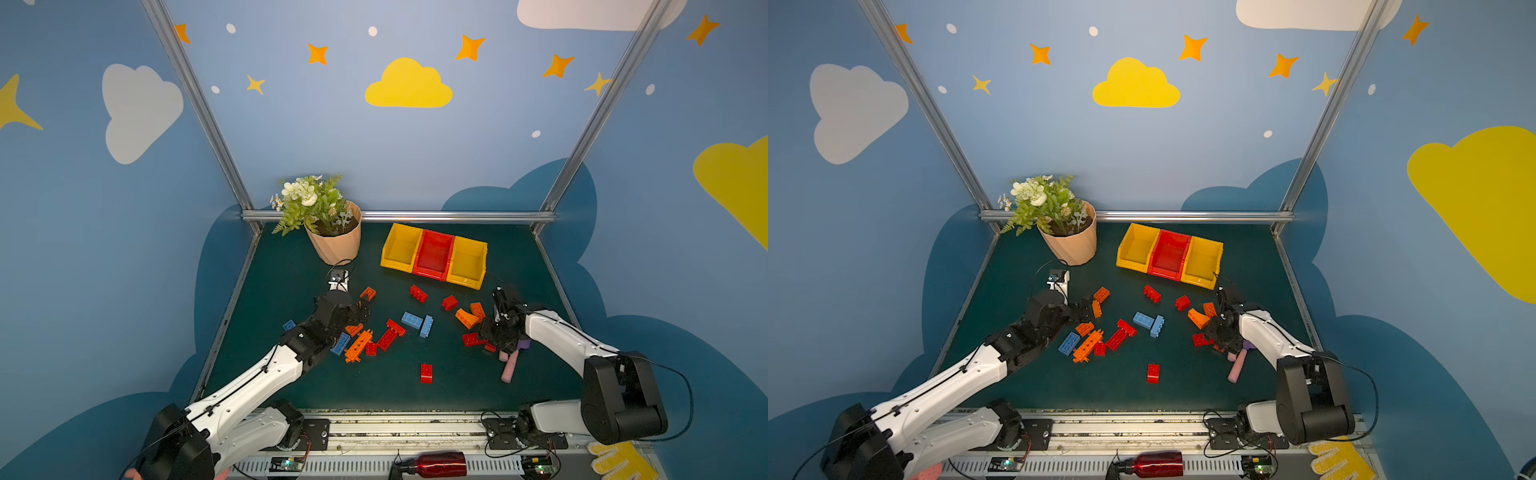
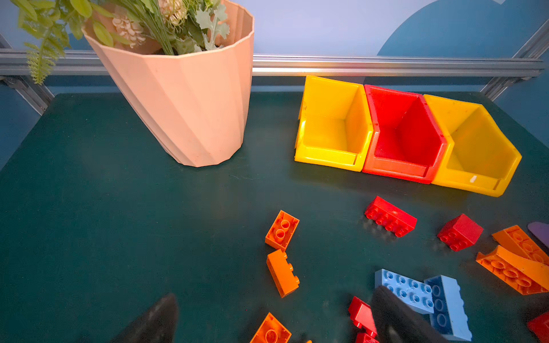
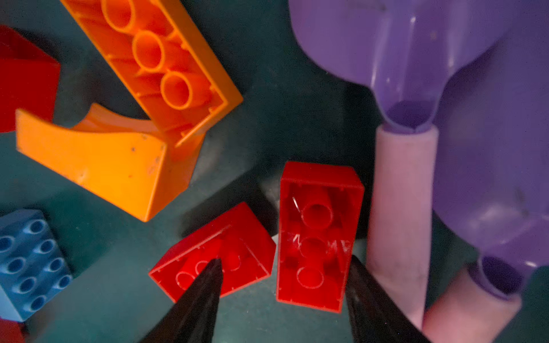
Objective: Sort the legos into containers by color
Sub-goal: 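Close the right gripper on the red 2x4 brick beside the shovels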
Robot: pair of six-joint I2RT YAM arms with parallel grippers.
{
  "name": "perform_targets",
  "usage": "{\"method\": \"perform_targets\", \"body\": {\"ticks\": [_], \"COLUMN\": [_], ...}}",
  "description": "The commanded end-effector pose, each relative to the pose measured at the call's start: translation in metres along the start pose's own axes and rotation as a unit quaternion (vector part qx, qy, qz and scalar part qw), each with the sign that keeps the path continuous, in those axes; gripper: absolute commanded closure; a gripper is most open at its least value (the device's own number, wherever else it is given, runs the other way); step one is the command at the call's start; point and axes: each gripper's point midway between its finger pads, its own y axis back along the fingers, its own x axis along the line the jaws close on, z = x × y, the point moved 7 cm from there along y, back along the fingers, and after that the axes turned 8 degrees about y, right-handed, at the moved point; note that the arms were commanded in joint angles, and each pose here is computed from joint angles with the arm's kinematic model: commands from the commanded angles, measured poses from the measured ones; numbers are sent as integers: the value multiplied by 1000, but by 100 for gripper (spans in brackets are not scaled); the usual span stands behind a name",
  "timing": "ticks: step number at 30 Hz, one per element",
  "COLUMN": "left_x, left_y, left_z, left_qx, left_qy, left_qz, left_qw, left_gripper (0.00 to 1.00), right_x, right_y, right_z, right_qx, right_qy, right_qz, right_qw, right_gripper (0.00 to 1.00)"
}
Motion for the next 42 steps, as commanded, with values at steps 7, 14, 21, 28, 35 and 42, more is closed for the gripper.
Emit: {"method": "perform_targets", "body": {"ticks": [7,14,21,28,35,42], "left_x": [1,-1,-5,-4,-8,-14], "left_y": [0,0,-1,-1,-3,-8], "left_z": [-3,-4,-6,-6,-7,-9], "left_qx": [1,5,16,17,22,34], "left_qy": [-1,2,9,7,8,11], "left_qz": [2,-10,-26,-27,-38,-50], "left_qw": [1000,1000,1000,999,999,998], "left_gripper": [0,0,0,0,0,0], "right_x": [1,-1,-1,0,-4,-5], "right_y": [-1,-4,-4,4,24,20], "right_z": [10,17,20,14,-3,2], "right_qx": [-4,10,20,23,9,5], "right_qy": [-37,-58,-60,-58,-49,-51], "right_qz": [33,18,6,16,22,11], "right_qw": [999,998,998,998,999,999], "right_gripper": [38,46,52,49,40,45]}}
